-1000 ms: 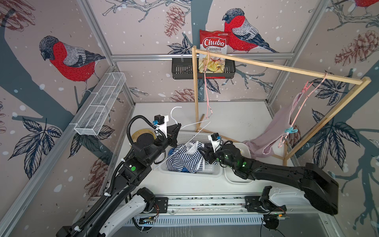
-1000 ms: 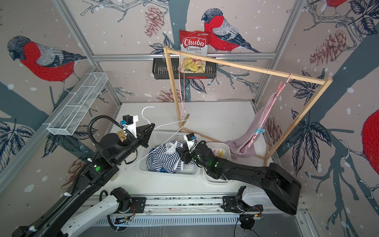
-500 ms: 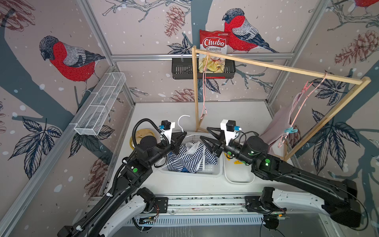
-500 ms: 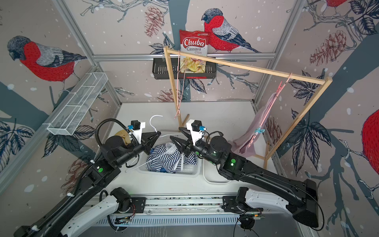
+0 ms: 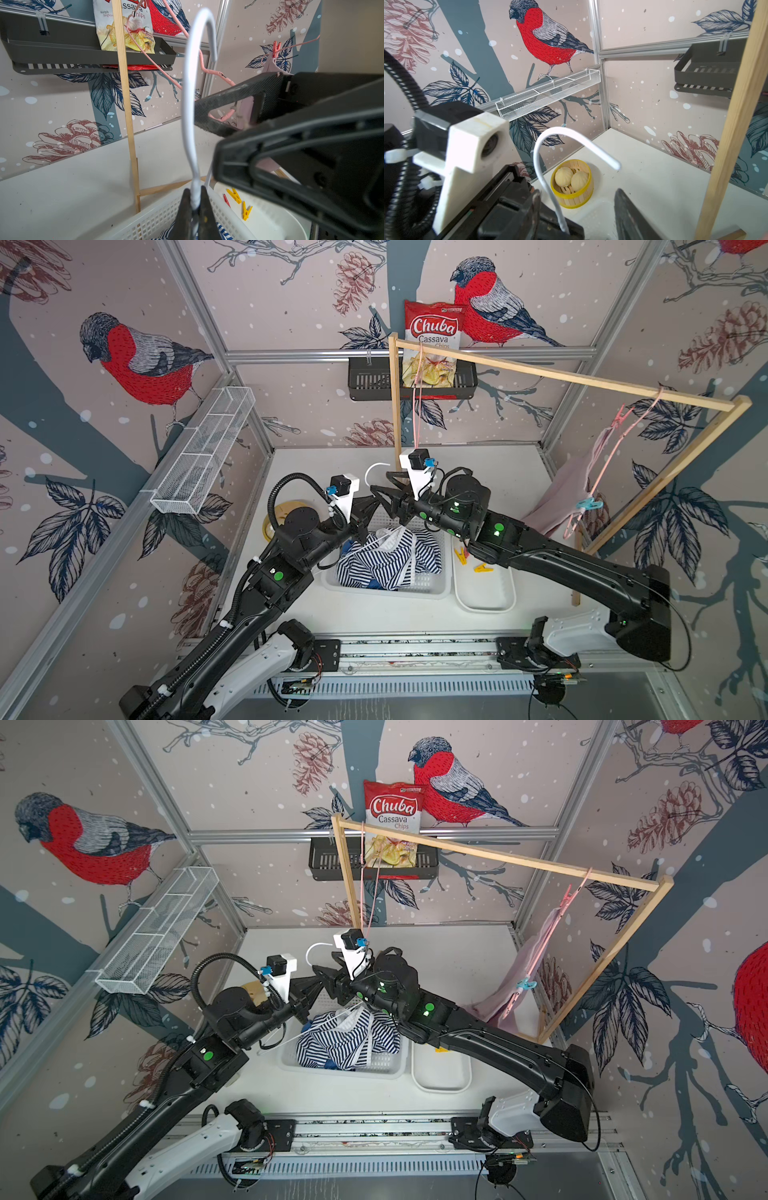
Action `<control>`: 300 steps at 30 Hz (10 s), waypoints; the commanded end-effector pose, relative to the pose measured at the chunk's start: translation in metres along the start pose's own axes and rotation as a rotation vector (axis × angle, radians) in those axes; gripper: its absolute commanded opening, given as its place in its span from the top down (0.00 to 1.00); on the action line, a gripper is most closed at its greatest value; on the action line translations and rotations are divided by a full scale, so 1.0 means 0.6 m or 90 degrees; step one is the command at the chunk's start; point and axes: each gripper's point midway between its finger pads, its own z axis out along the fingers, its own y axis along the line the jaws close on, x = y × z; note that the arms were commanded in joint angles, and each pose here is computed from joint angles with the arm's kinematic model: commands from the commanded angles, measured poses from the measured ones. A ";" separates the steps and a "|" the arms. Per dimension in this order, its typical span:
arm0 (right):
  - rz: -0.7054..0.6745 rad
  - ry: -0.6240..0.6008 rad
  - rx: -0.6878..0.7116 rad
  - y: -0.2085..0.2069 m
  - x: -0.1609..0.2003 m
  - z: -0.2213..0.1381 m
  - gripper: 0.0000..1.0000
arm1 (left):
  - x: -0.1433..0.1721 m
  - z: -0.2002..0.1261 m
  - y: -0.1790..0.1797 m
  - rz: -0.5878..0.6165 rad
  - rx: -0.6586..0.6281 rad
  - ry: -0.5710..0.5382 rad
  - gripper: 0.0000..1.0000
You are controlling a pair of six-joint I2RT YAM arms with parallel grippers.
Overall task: Remove the clothespins securing tank tops to the hanger
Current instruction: Place the hanger on the clothesline, then pick up the hanger from the clothesline.
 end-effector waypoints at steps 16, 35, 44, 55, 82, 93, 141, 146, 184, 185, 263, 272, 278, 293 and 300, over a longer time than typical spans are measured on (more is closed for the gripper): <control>0.026 -0.009 -0.079 -0.030 -0.003 -0.026 1.00 | -0.001 0.054 -0.053 0.054 0.142 0.037 0.77; -0.108 0.083 -0.206 -0.079 0.027 -0.199 1.00 | 0.022 -0.023 -0.154 0.066 0.381 0.142 0.04; -0.145 0.062 -0.158 -0.133 -0.001 -0.215 1.00 | 0.088 -0.033 -0.122 0.035 0.304 0.244 0.13; -0.161 0.046 -0.158 -0.134 -0.028 -0.223 1.00 | 0.136 -0.023 -0.089 0.013 0.236 0.290 0.30; -0.137 -0.079 -0.001 -0.153 -0.100 -0.286 0.00 | 0.035 -0.029 -0.089 0.014 0.192 0.094 1.00; -0.093 -0.199 0.219 -0.188 -0.141 -0.396 0.00 | -0.053 -0.008 -0.069 0.024 0.137 -0.017 1.00; -0.036 -0.227 0.105 -0.123 -0.117 -0.413 0.00 | -0.058 0.126 -0.015 0.102 -0.315 0.085 0.18; -0.048 -0.279 0.104 -0.102 -0.159 -0.446 0.00 | -0.083 0.083 -0.029 0.060 -0.273 0.012 0.01; 0.070 -0.364 0.724 -0.268 -0.187 -0.677 0.00 | -0.088 0.182 -0.468 0.167 0.293 -0.102 0.03; 0.074 -0.359 0.720 -0.269 -0.183 -0.671 0.00 | -0.087 0.189 -0.479 0.165 0.311 -0.096 0.03; -0.037 -0.263 0.453 -0.137 -0.325 -0.543 0.00 | -0.183 0.277 -0.381 0.117 0.181 -0.067 1.00; -0.094 -0.230 0.412 -0.067 -0.356 -0.445 0.00 | -0.205 0.197 -0.327 0.119 0.128 -0.078 1.00; -0.140 -0.168 0.371 -0.028 -0.349 -0.333 0.00 | -0.210 0.135 -0.279 0.122 0.080 -0.066 1.00; -0.022 -0.142 0.217 -0.142 -0.319 -0.219 0.00 | -0.166 0.035 -0.181 0.111 -0.036 0.007 1.00; -0.015 -0.187 0.160 -0.140 -0.329 -0.276 0.00 | -0.163 0.012 -0.154 0.108 -0.076 0.008 1.00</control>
